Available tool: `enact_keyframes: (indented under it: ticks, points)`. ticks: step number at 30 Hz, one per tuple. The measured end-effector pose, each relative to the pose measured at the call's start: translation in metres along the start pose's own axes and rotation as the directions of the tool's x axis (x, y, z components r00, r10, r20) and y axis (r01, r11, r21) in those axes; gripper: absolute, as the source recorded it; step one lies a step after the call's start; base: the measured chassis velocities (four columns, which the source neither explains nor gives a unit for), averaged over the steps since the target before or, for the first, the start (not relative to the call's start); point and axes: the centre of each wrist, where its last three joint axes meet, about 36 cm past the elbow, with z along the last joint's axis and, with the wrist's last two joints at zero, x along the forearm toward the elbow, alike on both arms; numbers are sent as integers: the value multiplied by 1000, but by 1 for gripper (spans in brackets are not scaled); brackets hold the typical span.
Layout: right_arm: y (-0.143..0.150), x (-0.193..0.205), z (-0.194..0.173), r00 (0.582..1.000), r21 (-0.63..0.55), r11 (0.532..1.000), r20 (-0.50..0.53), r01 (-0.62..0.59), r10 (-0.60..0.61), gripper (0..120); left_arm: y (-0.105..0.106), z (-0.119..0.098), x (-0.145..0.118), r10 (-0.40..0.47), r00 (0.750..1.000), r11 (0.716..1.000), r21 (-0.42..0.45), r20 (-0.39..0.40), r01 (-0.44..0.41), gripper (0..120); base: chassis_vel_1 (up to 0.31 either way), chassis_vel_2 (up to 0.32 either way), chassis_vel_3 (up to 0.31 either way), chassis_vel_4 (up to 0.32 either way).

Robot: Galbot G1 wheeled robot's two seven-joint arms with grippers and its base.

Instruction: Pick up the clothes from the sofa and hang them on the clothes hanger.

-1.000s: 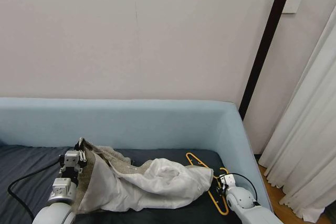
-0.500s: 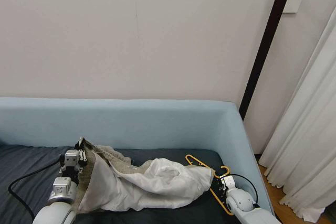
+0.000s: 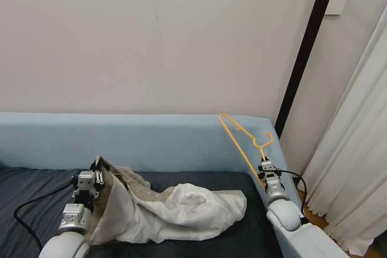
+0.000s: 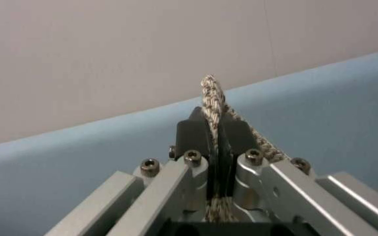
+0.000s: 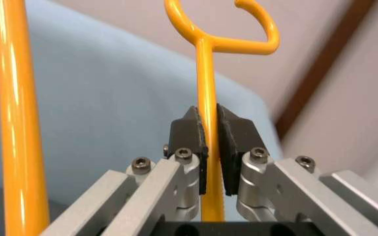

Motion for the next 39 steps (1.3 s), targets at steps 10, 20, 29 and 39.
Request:
enact_keyframes:
  ticks: [10,20,29,39]
  points:
    - [40,50,5,877,276,878,176,391,-446,5,18,-28,-1,53,997,999,-9,55,-52,0,0,0,0,0]
    - [73,58,-9,843,592,747,200,302,-500,5,12,-40,7,93,992,996,-4,83,-93,0,0,0,0,0]
    - [96,57,-23,916,672,734,229,96,-329,5,-5,-50,21,124,987,992,18,106,-127,0,0,0,0,0]
    - [119,64,-28,919,661,744,224,100,-323,5,-12,-49,23,131,986,991,27,108,-135,0,0,0,0,0]
